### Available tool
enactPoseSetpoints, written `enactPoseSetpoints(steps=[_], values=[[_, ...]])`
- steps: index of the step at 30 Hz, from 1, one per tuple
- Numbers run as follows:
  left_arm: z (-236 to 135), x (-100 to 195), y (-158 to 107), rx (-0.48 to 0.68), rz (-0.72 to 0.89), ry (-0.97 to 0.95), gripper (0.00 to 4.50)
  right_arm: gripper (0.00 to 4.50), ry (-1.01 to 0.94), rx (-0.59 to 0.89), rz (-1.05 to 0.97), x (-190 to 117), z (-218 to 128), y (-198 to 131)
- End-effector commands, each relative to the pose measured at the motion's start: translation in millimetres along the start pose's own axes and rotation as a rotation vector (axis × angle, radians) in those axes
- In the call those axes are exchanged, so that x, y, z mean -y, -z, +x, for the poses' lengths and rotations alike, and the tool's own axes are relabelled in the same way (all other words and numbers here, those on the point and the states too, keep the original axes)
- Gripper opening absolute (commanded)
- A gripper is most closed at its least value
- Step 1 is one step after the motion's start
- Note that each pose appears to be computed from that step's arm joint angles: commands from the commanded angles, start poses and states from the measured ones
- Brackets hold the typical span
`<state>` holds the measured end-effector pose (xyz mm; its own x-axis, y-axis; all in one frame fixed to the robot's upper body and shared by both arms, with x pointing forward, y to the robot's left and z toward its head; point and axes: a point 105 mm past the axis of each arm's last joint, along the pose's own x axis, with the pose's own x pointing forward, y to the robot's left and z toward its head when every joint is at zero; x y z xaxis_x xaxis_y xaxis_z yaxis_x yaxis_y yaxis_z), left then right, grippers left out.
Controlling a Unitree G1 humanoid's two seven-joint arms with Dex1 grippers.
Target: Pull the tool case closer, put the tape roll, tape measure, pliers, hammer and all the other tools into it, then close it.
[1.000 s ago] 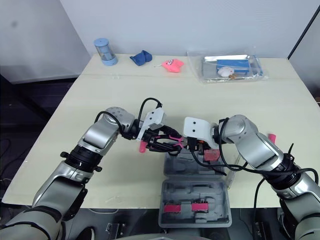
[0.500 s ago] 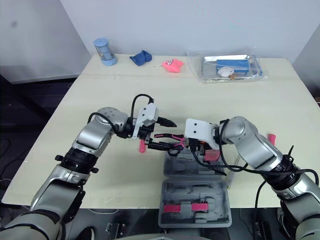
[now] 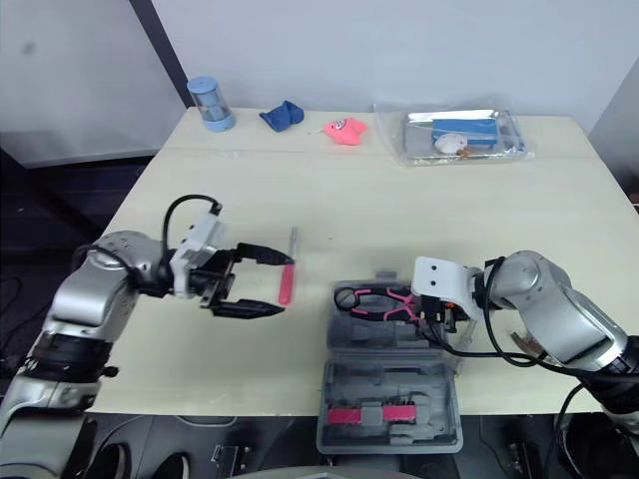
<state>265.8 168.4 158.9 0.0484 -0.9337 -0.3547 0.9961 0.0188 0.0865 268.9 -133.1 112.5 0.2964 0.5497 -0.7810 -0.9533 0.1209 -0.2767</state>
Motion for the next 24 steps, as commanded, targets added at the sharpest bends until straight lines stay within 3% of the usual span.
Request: enactPoseSetpoints(steps=[1,14,24], values=[[-7.8,19.0,-6.8,-0.031,0.074,0.061,4.38,1.08,-0.011,0.025,-0.073,-1.9,-5.5,-19.0],[-8.2,28.2,-26.1,-0.003,0.250,0.132,4.38,1.08,-0.062,-0.087,-0.106,-3.2,18.6,-21.9],[-18.1,39.5,-27.4,0.001,0.229,0.170,4.38,1.08,-0.086,-0.116,-0.116,-11.3,29.8,-26.7]])
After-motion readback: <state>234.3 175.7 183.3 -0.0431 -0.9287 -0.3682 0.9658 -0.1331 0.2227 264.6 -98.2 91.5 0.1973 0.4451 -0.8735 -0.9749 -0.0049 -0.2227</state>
